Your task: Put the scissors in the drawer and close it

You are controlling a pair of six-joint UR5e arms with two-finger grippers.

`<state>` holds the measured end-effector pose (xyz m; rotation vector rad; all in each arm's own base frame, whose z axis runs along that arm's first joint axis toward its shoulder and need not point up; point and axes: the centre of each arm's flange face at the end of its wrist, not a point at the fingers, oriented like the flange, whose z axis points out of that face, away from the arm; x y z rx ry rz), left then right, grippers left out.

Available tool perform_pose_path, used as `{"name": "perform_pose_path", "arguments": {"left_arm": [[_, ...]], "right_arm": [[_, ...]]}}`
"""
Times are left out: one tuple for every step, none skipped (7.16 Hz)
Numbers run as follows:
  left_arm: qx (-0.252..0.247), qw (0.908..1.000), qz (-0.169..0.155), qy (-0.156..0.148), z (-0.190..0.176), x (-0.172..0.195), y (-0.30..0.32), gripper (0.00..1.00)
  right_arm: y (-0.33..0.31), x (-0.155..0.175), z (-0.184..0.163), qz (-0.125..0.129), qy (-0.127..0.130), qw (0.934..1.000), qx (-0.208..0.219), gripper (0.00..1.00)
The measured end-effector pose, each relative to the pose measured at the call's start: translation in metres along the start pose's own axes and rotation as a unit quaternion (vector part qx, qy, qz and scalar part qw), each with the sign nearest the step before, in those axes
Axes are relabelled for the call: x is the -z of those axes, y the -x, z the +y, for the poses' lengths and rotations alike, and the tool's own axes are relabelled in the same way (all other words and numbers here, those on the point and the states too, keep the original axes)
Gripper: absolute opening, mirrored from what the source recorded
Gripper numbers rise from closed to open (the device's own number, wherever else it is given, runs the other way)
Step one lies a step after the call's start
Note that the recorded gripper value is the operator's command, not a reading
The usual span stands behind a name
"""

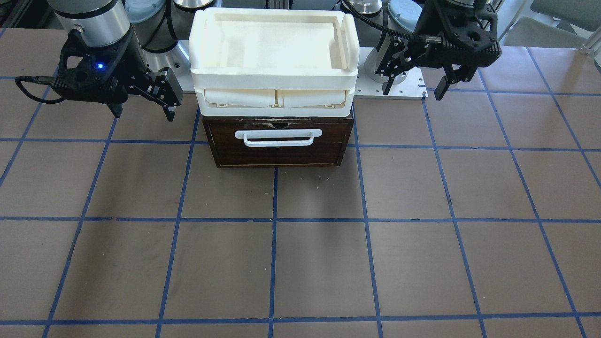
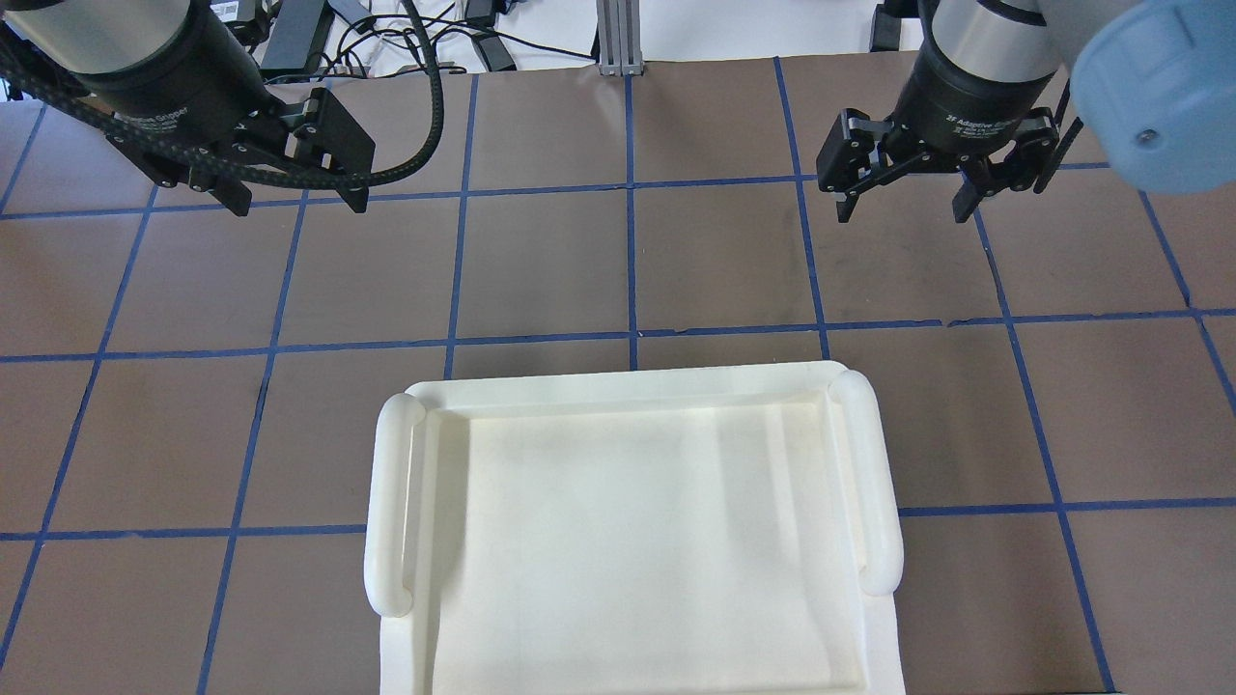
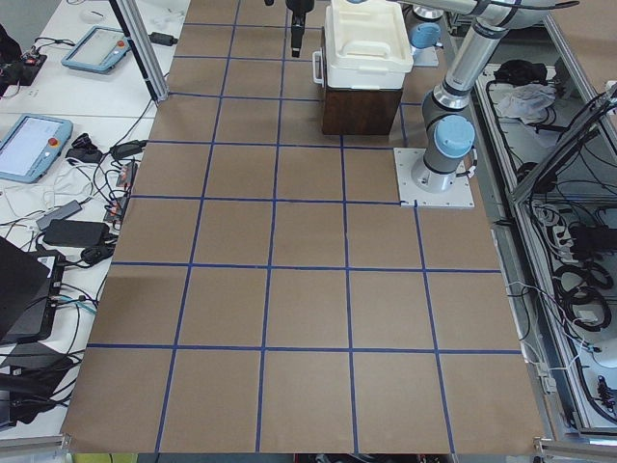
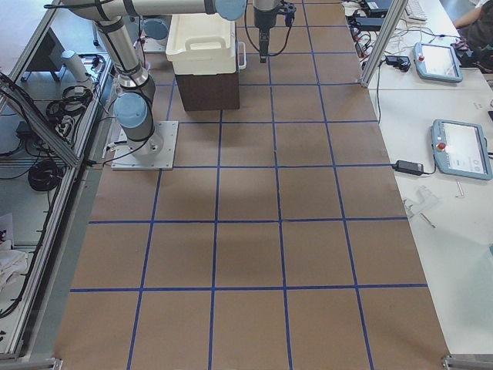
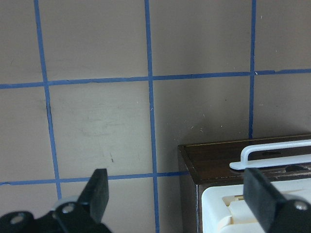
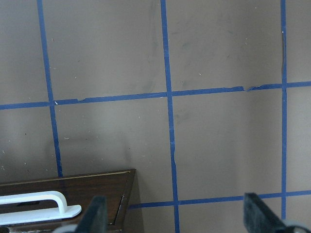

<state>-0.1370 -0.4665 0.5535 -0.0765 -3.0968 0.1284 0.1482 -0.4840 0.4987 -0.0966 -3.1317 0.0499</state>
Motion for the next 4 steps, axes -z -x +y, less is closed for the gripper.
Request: {"name": "perform_pose_path", "arguments": {"left_arm": [[-0.001, 1.0, 0.0, 0.0, 0.0004, -0.0005, 0.0001, 1.0], [0.0, 1.0, -0.001, 0.001, 0.0005, -0.0013, 0.0003, 1.0], [0.002, 1.0, -0.001, 0.001, 0.0008, -0.0014, 0.0004, 1.0], [0.002, 1.0, -0.002, 0.0, 0.0021, 0.0002, 0.0004, 1.0]], "right_arm": [[0.0, 0.0, 0.0, 0.0, 0.0, 1.0, 0.0, 1.0], [0.0001, 0.0, 0.0, 0.0, 0.0, 1.0, 0.0, 1.0], [0.0, 0.0, 0.0, 0.0, 0.0, 1.0, 0.0, 1.0], [0.0, 0.0001, -0.0001, 0.0, -0.001, 1.0, 0.0, 1.0]]}}
